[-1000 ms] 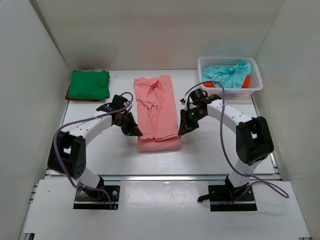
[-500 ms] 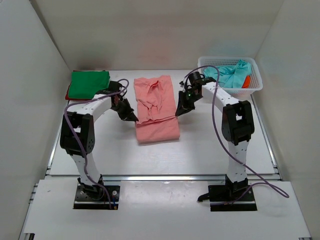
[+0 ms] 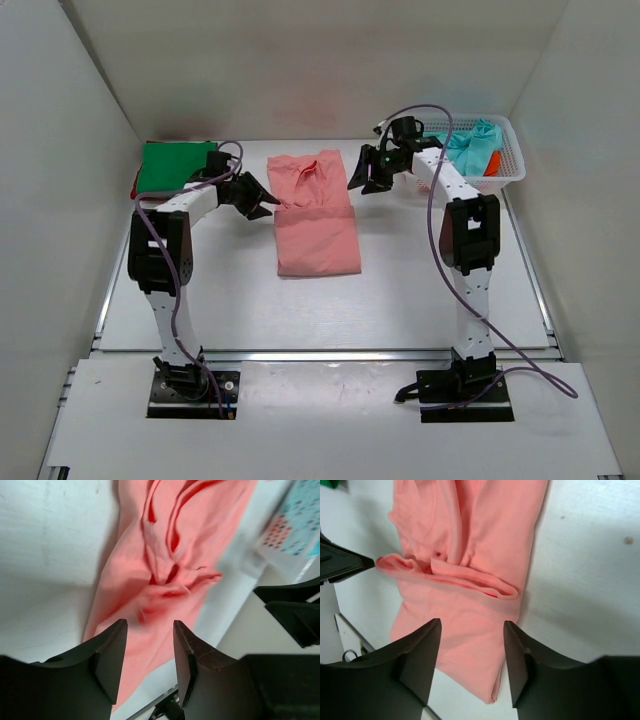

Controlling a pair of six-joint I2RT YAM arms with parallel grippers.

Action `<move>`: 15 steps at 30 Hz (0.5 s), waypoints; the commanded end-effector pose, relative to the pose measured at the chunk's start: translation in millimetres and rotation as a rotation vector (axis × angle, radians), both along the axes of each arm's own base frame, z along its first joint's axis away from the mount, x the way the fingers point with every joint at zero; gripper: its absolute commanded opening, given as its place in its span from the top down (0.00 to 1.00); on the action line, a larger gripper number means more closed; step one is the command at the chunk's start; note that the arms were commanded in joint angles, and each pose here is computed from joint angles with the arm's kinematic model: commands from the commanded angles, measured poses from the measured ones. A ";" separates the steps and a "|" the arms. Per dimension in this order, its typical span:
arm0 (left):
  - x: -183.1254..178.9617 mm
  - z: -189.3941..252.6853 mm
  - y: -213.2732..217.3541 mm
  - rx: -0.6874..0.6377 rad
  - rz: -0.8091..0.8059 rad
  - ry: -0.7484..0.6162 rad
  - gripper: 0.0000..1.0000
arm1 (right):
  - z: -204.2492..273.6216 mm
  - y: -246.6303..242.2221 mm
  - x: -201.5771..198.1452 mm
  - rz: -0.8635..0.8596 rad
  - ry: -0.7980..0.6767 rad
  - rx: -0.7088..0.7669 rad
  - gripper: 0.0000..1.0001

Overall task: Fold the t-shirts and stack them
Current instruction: Fold the folded rectangular tshirt in 1/3 of the way

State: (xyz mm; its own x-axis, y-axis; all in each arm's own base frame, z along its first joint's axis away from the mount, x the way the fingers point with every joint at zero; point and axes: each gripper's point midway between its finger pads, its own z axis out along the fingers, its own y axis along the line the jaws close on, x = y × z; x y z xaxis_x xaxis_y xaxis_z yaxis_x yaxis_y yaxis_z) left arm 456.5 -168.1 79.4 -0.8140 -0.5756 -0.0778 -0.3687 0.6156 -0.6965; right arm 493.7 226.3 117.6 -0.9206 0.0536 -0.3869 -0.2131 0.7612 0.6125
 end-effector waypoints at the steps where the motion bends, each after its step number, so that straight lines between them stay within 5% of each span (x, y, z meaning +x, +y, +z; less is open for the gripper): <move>1: 11.7 51.9 -1.6 -0.109 0.058 -0.152 0.47 | 51.0 -1.7 5.7 -0.035 -0.153 0.019 0.48; 9: -105.1 13.5 -18.6 -0.083 -0.019 -0.074 0.47 | -6.1 -23.1 -99.7 -0.040 -0.023 -0.055 0.45; 15: -131.9 8.2 -15.5 -0.041 0.010 -0.118 0.48 | -33.9 -27.1 -148.7 -0.019 0.030 -0.068 0.46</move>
State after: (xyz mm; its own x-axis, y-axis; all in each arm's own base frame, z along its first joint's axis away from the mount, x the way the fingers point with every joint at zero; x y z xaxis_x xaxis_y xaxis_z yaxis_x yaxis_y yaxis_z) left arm 309.2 -187.6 65.0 -0.8277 -0.5603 -0.0331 -0.3661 0.5836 -0.7249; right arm 338.3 193.9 68.7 -0.9656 0.0433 -0.2564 -0.1137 0.8165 0.5661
